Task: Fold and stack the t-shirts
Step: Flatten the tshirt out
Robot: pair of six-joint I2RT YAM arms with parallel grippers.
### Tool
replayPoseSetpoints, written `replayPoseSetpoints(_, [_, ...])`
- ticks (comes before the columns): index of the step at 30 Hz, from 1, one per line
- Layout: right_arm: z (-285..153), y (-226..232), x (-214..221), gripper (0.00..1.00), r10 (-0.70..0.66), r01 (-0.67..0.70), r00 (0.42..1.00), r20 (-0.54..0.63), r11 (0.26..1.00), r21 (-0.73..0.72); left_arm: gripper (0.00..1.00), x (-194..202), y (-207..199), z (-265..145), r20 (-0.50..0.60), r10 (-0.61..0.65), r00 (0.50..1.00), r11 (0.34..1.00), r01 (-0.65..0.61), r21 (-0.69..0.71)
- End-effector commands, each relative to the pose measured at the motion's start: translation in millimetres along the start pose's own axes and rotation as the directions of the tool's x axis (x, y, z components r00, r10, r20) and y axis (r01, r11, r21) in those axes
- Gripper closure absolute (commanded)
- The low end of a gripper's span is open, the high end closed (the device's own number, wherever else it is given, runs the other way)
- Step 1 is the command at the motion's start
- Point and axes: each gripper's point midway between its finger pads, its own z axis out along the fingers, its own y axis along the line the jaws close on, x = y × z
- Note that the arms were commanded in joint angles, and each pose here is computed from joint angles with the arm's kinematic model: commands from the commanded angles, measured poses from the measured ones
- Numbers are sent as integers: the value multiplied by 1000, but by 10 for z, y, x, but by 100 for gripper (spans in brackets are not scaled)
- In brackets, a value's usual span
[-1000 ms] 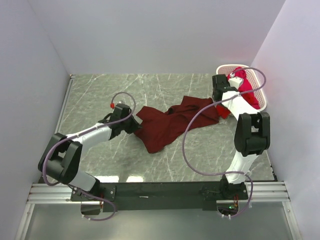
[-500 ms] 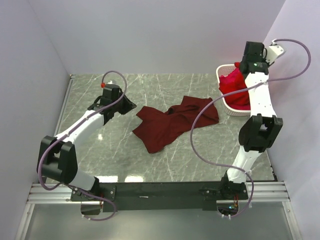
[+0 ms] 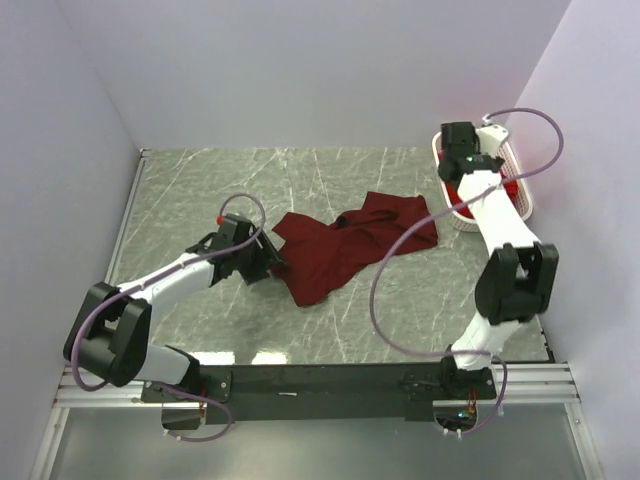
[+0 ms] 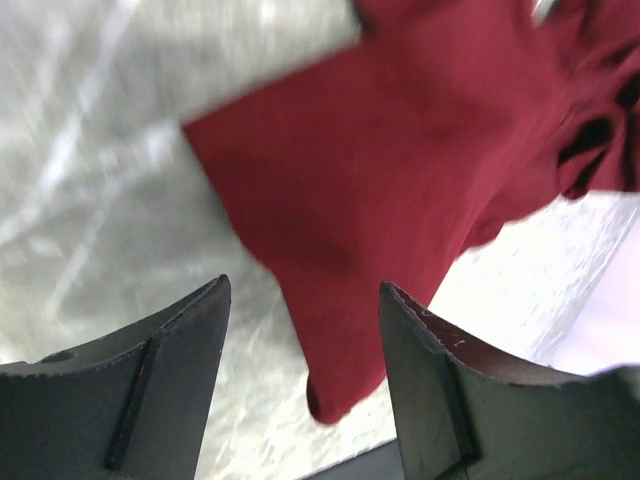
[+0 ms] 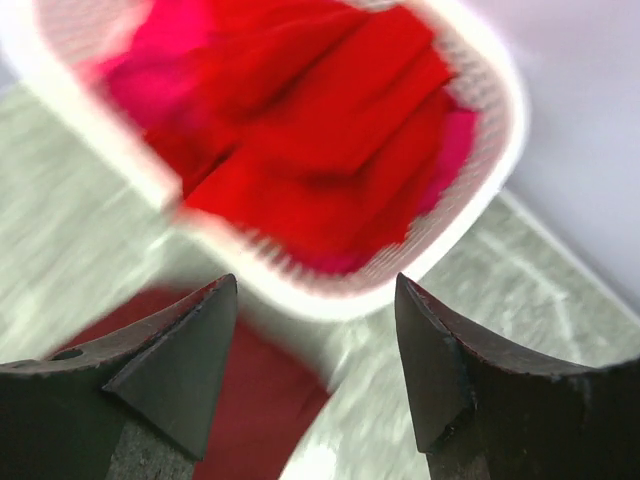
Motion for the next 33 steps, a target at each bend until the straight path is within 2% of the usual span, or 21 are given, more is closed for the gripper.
replayPoseSetpoints(1, [-562,180,-116,29,35,-25,998,59,986,-164,33,87,-177,-27,15,-41,999,997,40,66])
replayPoseSetpoints(3, [-681,388,264,29,-33,32,999,-1,966,-257,33,154,-169,65,-3,-70,998,996,70,63])
replayPoseSetpoints(6, [-735,498,693,30,-118,95,991,-62,952,-291,35,214,-153,134,-29,-107,994,993,109,55])
replayPoseSetpoints(11, [-676,533,1194,30,-194,140,971,-141,935,-327,34,155,-91,128,24,-148,989,988,147,38])
replayPoseSetpoints(14, [-655,572,1418,31,-228,157,957,-178,926,-343,36,128,-111,203,28,-154,988,988,152,40])
replayPoseSetpoints(18, [-741,656,1650,31,-270,180,942,-198,907,-380,53,79,-134,374,30,-154,988,988,153,30])
replayPoseSetpoints(20, [-825,694,1842,31,-306,202,929,-208,891,-406,66,19,-182,398,42,-151,988,988,150,37])
replayPoseSetpoints(21, [-841,706,1895,31,-312,206,927,-210,888,-411,76,-14,-173,414,52,-152,987,988,150,32])
replayPoseSetpoints(23, [-843,678,2069,31,-328,215,916,-229,886,-410,85,-94,-219,405,70,-145,987,989,143,34])
replayPoseSetpoints(24, [-836,681,2104,31,-323,208,917,-232,887,-413,99,-160,-223,399,83,-147,986,989,145,32])
replayPoseSetpoints(30, [-756,608,2379,33,-347,221,902,-259,883,-413,99,-413,-302,302,139,-108,984,994,104,31])
replayPoseSetpoints(33, [-760,603,2411,39,-350,229,902,-253,884,-407,99,-452,-303,275,143,-104,984,994,100,35])
